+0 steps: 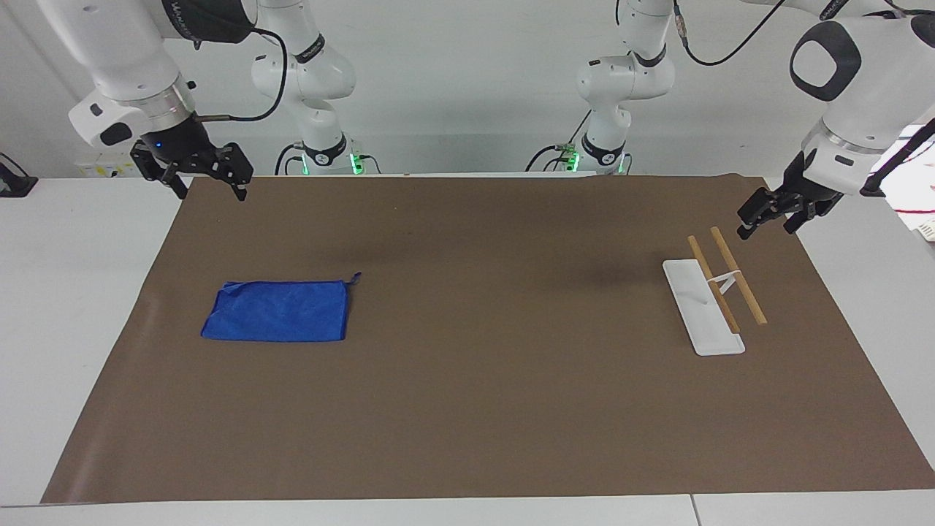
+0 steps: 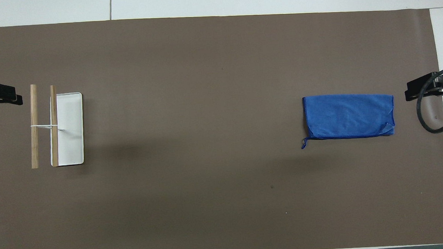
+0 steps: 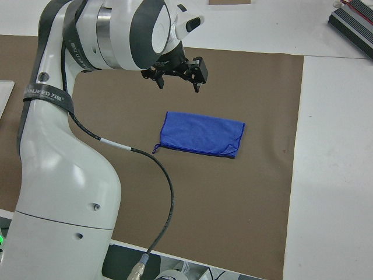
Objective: Right arm passes towel to left arm to hang
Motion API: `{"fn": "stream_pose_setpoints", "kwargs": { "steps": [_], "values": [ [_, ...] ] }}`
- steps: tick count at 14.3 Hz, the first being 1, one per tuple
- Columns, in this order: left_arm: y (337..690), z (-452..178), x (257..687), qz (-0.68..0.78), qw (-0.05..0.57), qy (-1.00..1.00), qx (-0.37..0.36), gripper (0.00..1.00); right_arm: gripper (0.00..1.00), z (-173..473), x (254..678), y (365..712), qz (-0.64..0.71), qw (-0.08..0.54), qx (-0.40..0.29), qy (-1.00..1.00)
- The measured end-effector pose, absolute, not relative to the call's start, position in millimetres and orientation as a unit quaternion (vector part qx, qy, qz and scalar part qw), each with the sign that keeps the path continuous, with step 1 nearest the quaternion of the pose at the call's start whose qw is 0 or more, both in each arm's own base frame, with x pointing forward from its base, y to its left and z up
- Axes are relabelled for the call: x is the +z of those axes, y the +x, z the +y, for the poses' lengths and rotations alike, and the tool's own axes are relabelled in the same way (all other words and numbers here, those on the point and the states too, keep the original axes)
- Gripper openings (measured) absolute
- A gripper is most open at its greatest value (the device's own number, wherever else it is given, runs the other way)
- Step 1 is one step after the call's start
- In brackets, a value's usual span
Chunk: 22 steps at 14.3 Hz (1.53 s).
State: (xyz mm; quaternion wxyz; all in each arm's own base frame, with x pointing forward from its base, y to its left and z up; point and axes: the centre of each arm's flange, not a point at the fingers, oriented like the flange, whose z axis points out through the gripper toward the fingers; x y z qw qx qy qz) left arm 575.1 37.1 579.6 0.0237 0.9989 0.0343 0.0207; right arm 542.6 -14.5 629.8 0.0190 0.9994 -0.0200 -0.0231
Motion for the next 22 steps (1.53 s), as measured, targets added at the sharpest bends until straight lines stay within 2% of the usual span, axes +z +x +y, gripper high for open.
{"fn": "stream_pose_setpoints", "kwargs": {
  "steps": [7, 14, 17, 22],
  "values": [
    [575.1, 37.1, 579.6, 0.034, 0.024, 0.999, 0.021, 1.00, 1.00, -14.7, 630.0, 545.2, -0.022, 0.019, -0.013, 0.999],
    [575.1, 37.0, 579.6, 0.034, 0.024, 0.999, 0.021, 1.00, 1.00, -6.1, 587.5, 547.3, -0.018, 0.018, 0.008, 1.000],
    [575.1, 37.0, 579.6, 0.034, 0.024, 0.999, 0.021, 1.00, 1.00, 1.5, 541.5, 546.7, -0.010, 0.017, 0.015, 1.000],
    [575.1, 37.1, 579.6, 0.034, 0.024, 0.999, 0.021, 1.00, 1.00, 1.1, 422.7, 538.2, -0.006, 0.014, 0.046, 0.999]
  ]
}}
